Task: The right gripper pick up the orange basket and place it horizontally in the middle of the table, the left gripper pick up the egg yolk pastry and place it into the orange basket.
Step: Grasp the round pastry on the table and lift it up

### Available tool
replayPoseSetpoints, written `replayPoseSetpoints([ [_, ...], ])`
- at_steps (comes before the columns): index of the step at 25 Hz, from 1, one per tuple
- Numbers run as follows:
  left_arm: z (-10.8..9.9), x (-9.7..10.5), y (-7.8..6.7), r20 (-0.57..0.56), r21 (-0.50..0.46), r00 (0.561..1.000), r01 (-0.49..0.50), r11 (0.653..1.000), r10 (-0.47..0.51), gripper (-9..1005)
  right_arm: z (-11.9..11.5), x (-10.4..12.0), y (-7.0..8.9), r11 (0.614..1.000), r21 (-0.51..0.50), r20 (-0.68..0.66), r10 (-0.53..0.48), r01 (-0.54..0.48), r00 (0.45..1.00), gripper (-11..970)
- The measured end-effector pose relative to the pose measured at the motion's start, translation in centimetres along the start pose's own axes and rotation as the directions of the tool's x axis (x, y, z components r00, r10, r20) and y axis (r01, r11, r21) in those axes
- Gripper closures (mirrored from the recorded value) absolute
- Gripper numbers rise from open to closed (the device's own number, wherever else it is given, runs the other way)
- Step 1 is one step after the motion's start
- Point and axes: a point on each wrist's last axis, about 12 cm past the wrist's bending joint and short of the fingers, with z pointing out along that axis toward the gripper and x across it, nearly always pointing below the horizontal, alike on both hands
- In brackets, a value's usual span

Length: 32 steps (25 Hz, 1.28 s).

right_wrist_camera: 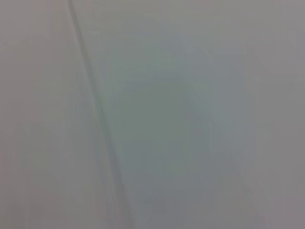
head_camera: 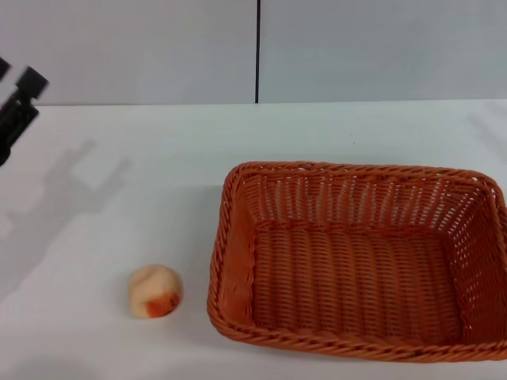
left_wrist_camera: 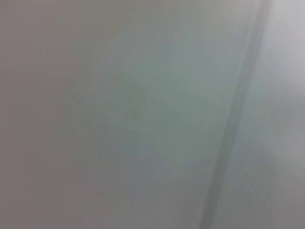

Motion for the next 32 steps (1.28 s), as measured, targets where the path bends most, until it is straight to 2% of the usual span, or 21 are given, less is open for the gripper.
replayPoseSetpoints([
  [2, 0.1, -0.7, 0.2, -0.062, 0.078, 0.998, -0.002, 0.997, 0.007, 196, -1.5, 0.9, 0.0, 0.998, 0.059, 0.098, 0.006, -0.012, 0.995, 421],
  [4, 0.1, -1.3, 0.3, -0.180, 0.186, 0.984, 0.014, 0.982, 0.020, 196, -3.4, 2.0, -0.3, 0.989, 0.136, 0.182, 0.031, -0.056, 0.983, 421],
  [8, -0.6, -1.4, 0.4, -0.346, 0.297, 0.937, 0.069, 0.952, 0.040, 196, -4.3, 2.5, -0.3, 0.981, 0.174, 0.201, 0.044, -0.080, 0.979, 421],
  [10, -1.3, -1.1, 0.2, -0.436, 0.336, 0.899, 0.112, 0.935, 0.049, 197, -4.7, 2.7, -0.4, 0.976, 0.197, 0.209, 0.045, -0.087, 0.977, 422],
  [12, -1.7, -0.7, 0.1, -0.500, 0.344, 0.865, 0.150, 0.927, 0.046, 198, -5.1, 2.6, -0.5, 0.973, 0.211, 0.218, 0.042, -0.089, 0.975, 422],
  [13, -1.7, -0.7, 0.1, -0.500, 0.344, 0.865, 0.150, 0.927, 0.046, 198, -5.1, 2.6, -0.5, 0.973, 0.211, 0.218, 0.042, -0.089, 0.975, 422],
  [17, -2.3, 0.3, 0.0, -0.572, 0.331, 0.819, 0.177, 0.927, 0.048, 199, -5.7, 2.4, -0.8, 0.966, 0.237, 0.247, 0.041, -0.102, 0.968, 421],
  [24, -3.6, 1.7, 0.0, -0.624, 0.257, 0.780, 0.154, 0.954, 0.042, 200, -5.1, 2.9, -1.2, 0.956, 0.256, 0.265, 0.070, -0.140, 0.962, 421],
  [32, -3.7, 3.6, -0.7, -0.678, 0.243, 0.734, 0.168, 0.955, 0.044, 199, -4.7, 3.0, -1.2, 0.959, 0.246, 0.254, 0.076, -0.141, 0.964, 422],
])
